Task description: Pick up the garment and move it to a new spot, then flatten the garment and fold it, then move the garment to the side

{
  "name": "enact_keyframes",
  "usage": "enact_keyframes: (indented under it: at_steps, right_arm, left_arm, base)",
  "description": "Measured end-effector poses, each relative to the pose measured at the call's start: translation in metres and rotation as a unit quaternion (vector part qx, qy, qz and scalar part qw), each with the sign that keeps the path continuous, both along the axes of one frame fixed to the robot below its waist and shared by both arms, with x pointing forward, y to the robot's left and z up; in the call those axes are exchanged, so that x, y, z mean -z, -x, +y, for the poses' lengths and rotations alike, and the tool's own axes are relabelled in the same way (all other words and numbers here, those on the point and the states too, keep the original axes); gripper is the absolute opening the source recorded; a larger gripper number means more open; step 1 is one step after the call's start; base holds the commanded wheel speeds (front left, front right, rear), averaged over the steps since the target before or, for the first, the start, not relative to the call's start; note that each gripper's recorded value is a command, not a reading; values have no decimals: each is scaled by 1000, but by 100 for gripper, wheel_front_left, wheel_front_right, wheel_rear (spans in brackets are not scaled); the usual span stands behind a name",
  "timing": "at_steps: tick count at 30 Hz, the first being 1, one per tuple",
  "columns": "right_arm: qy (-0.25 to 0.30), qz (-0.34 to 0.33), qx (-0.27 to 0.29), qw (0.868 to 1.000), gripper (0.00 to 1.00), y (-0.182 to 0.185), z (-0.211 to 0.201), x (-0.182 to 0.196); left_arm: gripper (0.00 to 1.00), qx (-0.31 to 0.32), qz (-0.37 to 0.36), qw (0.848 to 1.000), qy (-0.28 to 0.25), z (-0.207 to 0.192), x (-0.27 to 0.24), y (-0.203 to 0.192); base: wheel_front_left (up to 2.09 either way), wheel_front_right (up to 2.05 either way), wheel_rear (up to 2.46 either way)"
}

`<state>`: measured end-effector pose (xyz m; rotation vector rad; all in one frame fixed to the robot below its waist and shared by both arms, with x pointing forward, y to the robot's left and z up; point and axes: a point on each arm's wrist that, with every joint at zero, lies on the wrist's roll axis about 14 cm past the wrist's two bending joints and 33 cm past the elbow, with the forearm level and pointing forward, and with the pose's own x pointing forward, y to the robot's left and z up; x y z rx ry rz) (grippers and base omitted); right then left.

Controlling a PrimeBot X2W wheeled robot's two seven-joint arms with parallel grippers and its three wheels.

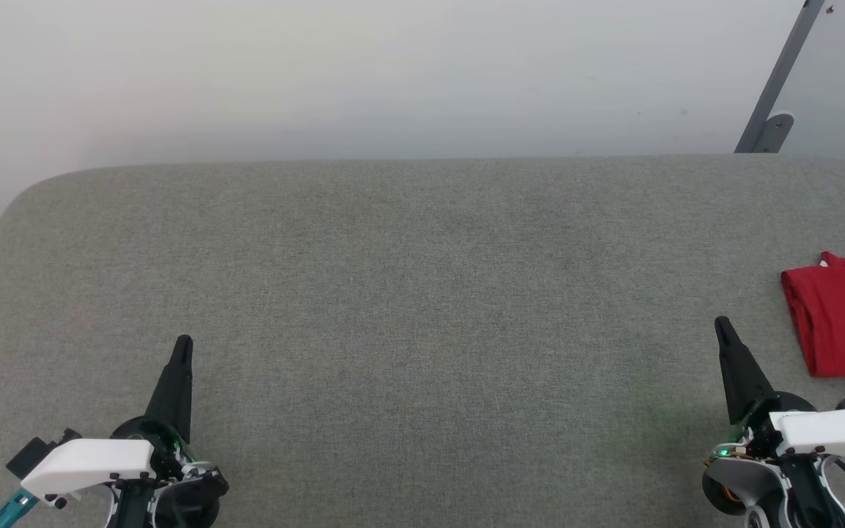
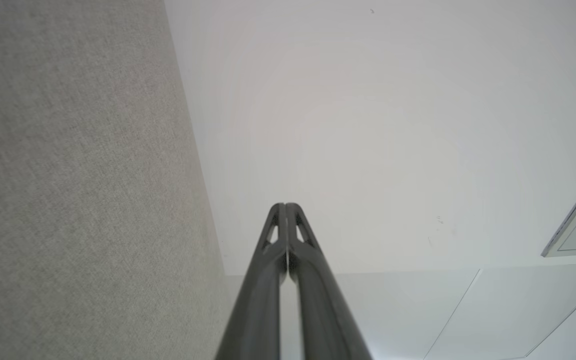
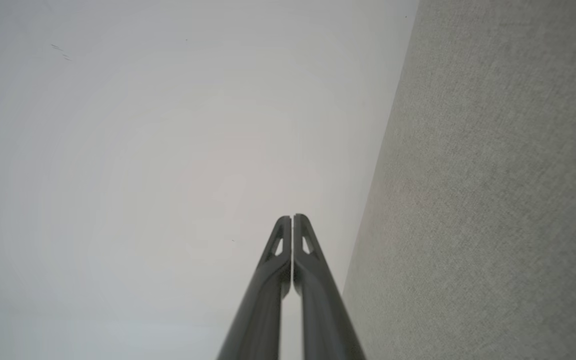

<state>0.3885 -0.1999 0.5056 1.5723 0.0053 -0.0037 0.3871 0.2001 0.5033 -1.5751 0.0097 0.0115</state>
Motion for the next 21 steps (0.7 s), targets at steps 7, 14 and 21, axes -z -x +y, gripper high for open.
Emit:
enact_keyframes:
  at_steps: [7,14,21]
  right_arm:
    - [0,0,0,1000,0,0,0,0]
    - [0,0,0,1000,0,0,0,0]
    - [0,0,0,1000,0,0,0,0]
  left_arm:
    - [0,0,0,1000,0,0,0,0]
    - [0,0,0,1000,0,0,0,0]
    - [0,1,0,1000,1,0,0,0]
  base:
    - [0,0,0]
    - [0,0,0]
    - [0,0,0]
